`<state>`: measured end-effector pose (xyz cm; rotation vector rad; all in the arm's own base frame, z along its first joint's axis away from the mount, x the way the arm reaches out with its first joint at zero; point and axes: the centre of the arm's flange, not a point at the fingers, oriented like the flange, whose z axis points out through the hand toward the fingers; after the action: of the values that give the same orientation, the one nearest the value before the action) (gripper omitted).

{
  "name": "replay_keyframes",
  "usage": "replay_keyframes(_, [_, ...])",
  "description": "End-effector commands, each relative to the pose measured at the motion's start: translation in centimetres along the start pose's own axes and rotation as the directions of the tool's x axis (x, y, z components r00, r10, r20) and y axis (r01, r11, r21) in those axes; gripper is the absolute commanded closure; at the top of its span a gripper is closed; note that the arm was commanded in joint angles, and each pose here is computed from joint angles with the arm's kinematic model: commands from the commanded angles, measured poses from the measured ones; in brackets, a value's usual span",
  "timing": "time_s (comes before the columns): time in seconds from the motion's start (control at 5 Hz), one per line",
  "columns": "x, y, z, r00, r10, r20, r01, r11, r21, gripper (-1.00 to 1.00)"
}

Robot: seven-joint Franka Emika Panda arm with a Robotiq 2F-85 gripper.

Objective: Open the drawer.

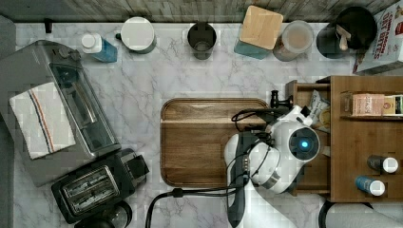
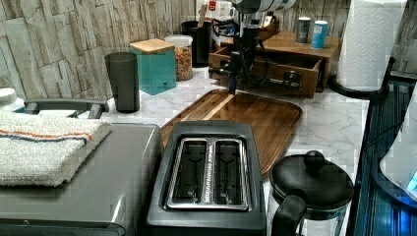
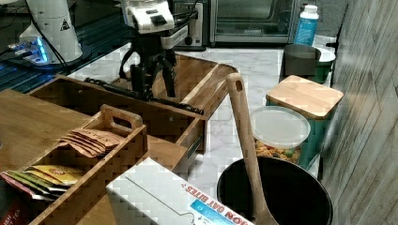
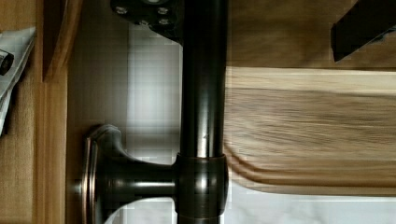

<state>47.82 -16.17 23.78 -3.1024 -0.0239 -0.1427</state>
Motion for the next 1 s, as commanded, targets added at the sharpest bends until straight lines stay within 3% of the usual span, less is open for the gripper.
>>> replay_keyframes(0.2, [0.2,-21.2,2.5,0.99,-0.108,0.086,0.102,0.992,0.074,-1.0])
replay_keyframes(0.4, [0.6,-23.7,2.5,0.994,-0.072,0.087,0.067,0.996,0.06,-1.0])
replay_keyframes(0.6, [0.8,-25.3,1.9,0.99,-0.097,0.103,0.091,0.994,0.058,-1.0])
replay_keyframes(1.0, [0.4,-25.9,1.1,0.982,-0.168,0.085,0.162,0.984,0.072,-1.0])
